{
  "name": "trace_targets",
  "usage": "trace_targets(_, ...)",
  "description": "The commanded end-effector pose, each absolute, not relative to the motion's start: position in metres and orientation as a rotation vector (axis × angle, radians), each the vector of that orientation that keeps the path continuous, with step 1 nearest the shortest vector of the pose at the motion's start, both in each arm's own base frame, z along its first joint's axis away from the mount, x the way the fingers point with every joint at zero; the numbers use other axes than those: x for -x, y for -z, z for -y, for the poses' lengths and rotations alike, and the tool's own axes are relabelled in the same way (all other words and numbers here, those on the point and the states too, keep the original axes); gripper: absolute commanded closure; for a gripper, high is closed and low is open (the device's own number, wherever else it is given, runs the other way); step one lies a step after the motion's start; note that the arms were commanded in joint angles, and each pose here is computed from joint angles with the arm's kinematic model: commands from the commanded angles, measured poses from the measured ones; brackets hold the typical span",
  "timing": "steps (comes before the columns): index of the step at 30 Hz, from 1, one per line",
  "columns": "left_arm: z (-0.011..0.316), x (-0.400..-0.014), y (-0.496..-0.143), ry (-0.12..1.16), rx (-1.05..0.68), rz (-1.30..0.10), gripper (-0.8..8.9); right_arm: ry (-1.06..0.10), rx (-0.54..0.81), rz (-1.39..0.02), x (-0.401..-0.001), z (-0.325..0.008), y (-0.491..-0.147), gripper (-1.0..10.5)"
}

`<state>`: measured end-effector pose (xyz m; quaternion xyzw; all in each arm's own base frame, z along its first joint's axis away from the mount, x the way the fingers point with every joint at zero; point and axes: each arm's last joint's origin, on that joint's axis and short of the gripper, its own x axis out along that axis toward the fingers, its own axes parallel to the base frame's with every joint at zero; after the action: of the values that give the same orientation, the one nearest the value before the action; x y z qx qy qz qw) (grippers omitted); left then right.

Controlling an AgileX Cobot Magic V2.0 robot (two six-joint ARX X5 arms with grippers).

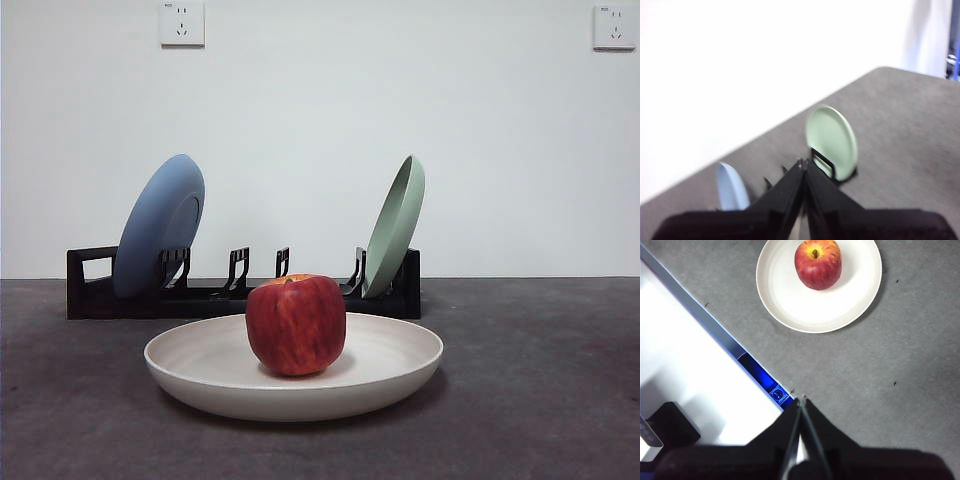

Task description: Take the yellow plate from the plate rack,put the plate on the table,take the apple from the table,put the apple in the plate

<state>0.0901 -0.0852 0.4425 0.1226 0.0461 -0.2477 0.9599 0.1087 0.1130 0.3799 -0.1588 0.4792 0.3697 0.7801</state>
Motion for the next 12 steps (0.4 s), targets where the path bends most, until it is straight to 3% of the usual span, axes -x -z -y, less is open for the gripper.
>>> trace_targets(1, 0.068, -0.099, -0.445, 0.556, -0.309, -0.044, 8.17, -0.791, 0.345, -1.058, -0.108, -0.112, -0.379, 9.5)
trace_targets(7, 0.03, -0.104, -0.441, 0.454, -0.295, -0.037, 8.17, -0.791, 0.345, -1.058, -0.108, -0.112, -0.379, 9.5)
trace_targets(12, 0.015, -0.094, -0.414, 0.354, -0.292, 0.002, 8.17, -0.791, 0.345, -1.058, -0.108, -0.112, -0.379, 9.5)
